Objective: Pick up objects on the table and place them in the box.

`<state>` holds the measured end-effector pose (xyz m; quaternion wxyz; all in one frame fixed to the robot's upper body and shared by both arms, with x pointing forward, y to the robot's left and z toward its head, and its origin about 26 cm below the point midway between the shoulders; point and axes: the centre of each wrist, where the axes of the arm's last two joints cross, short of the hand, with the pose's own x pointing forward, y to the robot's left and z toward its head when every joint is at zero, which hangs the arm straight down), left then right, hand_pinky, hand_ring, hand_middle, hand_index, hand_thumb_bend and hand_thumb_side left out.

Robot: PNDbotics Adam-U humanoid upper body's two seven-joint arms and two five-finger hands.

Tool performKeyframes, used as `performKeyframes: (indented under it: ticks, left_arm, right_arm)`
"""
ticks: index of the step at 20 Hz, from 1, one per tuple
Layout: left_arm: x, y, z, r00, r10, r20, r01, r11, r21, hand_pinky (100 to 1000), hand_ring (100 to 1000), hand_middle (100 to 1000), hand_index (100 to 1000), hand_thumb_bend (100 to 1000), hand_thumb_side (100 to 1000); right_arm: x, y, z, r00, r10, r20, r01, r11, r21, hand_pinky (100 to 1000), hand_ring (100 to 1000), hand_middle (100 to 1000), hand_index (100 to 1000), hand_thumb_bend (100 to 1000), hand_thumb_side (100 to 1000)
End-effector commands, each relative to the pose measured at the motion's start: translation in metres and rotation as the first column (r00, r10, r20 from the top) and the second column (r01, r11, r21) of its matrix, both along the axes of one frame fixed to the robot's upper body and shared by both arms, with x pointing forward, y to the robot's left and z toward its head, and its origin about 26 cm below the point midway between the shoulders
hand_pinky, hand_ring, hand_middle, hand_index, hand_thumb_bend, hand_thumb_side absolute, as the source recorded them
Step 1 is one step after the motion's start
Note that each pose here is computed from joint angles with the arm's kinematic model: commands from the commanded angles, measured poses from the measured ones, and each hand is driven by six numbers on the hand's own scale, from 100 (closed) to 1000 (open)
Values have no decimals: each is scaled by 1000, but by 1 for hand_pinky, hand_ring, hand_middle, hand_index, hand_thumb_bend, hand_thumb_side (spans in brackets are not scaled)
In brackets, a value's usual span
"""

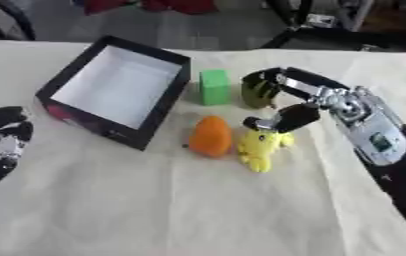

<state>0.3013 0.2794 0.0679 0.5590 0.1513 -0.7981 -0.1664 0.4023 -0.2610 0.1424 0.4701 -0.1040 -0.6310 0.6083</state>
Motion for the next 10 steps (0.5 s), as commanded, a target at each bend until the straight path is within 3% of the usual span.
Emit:
performKeyframes:
  ticks: [1, 10]
  left_arm:
    - [0, 0, 4, 1000, -9, 12, 9, 1000, 4, 797, 817, 764, 681, 387, 582]
    - [0, -1, 4, 1000, -14, 8, 14, 1000, -1, 794, 809, 761, 686, 380, 591]
  right_arm:
    - [7, 0, 2, 1000, 7, 9, -6, 1000, -29, 739, 758, 807, 929, 399, 424]
    - [19, 20, -27, 998, 37, -46, -41, 995, -90, 747, 763, 811, 915, 377, 420]
